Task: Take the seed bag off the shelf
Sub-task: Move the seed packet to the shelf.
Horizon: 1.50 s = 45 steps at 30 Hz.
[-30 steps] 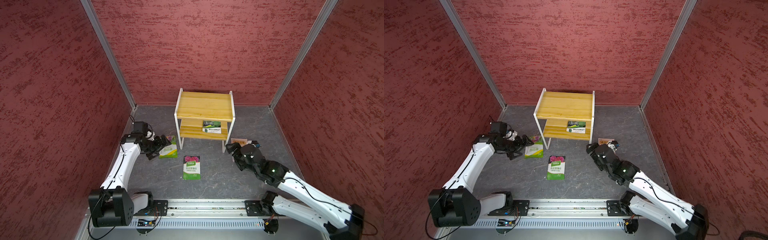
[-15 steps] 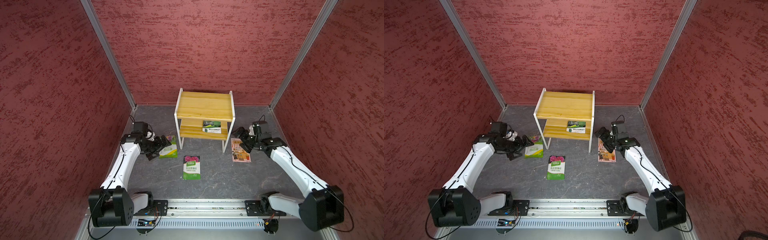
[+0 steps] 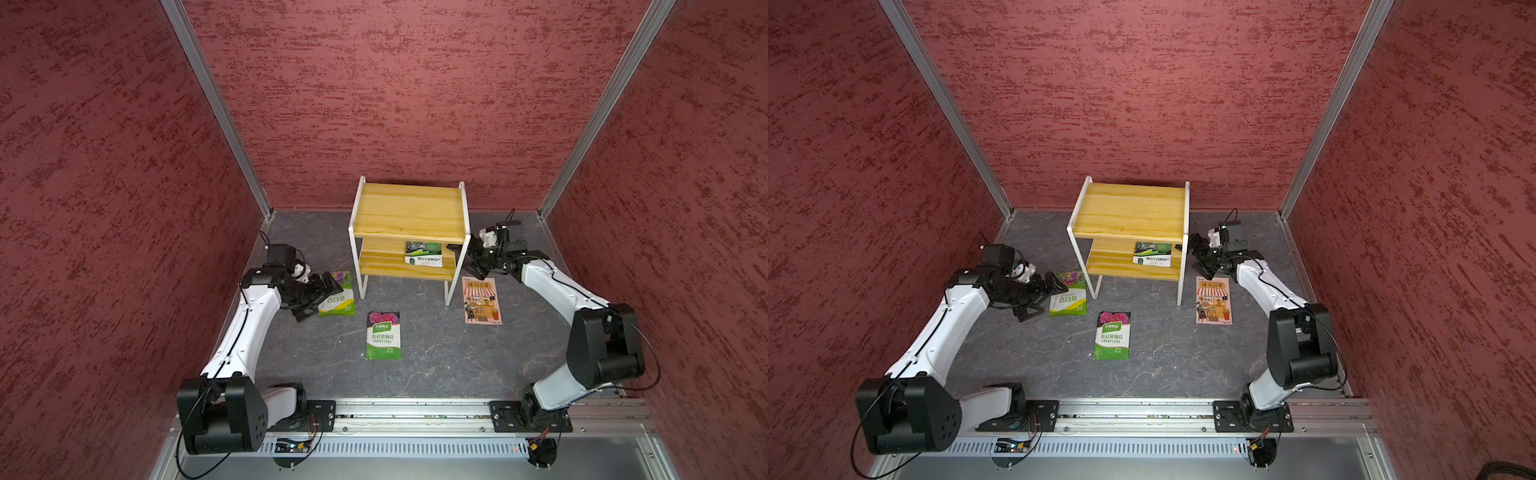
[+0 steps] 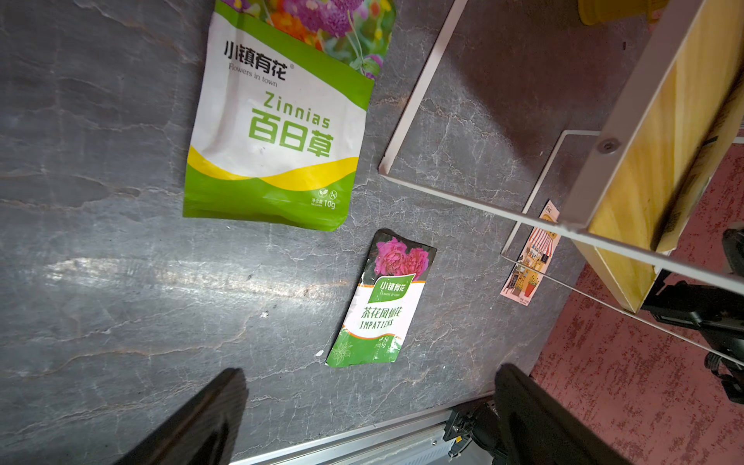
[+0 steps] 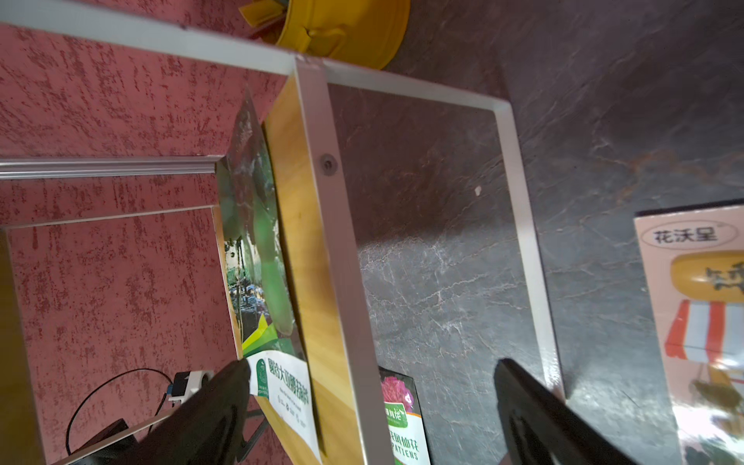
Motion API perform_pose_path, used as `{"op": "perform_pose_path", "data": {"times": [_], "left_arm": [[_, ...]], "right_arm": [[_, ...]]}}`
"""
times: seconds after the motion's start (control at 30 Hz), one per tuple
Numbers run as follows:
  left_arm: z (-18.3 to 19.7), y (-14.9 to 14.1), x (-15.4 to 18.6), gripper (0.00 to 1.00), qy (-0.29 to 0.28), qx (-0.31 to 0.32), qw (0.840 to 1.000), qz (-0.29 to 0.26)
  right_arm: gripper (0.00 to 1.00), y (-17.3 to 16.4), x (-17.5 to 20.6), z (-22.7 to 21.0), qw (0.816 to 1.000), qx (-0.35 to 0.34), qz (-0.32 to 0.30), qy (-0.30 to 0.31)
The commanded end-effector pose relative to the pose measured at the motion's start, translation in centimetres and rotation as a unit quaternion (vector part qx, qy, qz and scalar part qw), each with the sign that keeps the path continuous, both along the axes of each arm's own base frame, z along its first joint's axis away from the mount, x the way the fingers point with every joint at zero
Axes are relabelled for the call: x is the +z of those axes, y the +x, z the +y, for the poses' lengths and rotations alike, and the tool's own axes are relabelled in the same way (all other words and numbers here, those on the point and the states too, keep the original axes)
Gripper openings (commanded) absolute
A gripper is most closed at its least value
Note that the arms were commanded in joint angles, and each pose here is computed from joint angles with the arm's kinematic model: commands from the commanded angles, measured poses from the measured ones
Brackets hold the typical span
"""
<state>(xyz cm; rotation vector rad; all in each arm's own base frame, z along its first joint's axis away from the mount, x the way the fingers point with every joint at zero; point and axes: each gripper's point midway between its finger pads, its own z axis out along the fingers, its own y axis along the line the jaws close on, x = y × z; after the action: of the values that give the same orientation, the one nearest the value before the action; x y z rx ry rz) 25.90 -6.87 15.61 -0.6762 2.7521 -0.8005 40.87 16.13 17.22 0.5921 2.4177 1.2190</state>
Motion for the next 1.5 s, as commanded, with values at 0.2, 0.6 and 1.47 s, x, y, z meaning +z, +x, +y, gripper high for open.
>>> {"op": "perform_pose_path", "data": {"times": [0.2, 0.6, 1.47], "left_arm": [[0.0, -0.2, -0.2, 1.0, 0.003, -0.011, 1.0, 0.003], [0.0, -0.6, -0.3, 1.0, 0.004, -0.008, 1.0, 0.007], [-0.2, -1.3, -0.6, 1.0, -0.007, 0.001, 1.0, 0.006]], "right_arm": [[0.98, 2.5, 3.1, 2.3, 0.995, 0.04, -0.084, 0.033], [0.97, 4.1, 0.8, 4.3, 0.996, 0.052, -0.072, 0.023], [0.97, -3.5, -3.8, 4.0, 0.991, 0.117, -0.026, -0.059]]}}
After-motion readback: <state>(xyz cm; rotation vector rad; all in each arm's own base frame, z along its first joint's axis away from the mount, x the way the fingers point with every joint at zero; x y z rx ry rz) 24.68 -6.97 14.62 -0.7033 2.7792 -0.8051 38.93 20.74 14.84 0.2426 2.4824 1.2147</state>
